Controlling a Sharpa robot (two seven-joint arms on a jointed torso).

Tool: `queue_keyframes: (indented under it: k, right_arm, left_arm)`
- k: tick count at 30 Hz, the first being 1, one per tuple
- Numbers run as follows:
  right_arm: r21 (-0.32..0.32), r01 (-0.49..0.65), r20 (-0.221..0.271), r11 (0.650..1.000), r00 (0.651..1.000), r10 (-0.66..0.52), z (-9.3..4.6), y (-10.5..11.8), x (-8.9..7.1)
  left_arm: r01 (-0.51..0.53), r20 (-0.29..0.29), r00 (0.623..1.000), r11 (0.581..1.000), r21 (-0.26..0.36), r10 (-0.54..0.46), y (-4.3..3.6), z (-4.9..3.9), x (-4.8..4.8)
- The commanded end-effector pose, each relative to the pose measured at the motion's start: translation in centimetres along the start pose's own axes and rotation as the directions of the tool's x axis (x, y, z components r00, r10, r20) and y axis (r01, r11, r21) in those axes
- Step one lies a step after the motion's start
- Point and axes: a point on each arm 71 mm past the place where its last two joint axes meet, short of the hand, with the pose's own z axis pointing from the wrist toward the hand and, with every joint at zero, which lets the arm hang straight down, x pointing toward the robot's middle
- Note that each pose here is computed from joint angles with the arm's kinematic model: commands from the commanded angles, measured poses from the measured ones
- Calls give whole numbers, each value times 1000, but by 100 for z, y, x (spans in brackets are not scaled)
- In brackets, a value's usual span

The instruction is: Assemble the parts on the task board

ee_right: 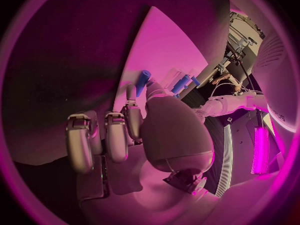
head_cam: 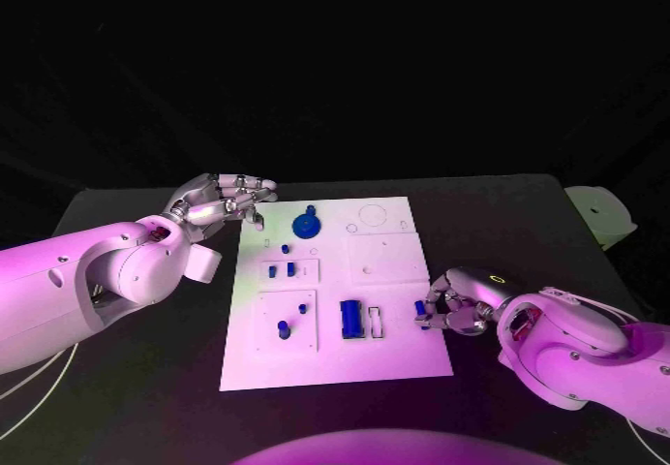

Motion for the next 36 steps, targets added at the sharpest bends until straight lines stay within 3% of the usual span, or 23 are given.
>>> queue_keyframes:
  k: [1,9,24,36]
  right_arm:
    - [17,41,0,999,999,-41,17,-19,30]
    - [6,61,-10,998,998,-61,65,26,59]
    - [-28,213,-73,977,974,-214,99,66,132]
    - [-33,89,3,995,996,-89,44,157,73]
  left_arm:
    - [12,-19,1000,1000,6,-12,-7,4,25]
    - [13,-24,1000,1000,3,-13,-5,5,32]
    - [12,-24,1000,1000,1,-12,-4,4,32]
    - [10,-29,1000,1000,0,-10,-1,11,39]
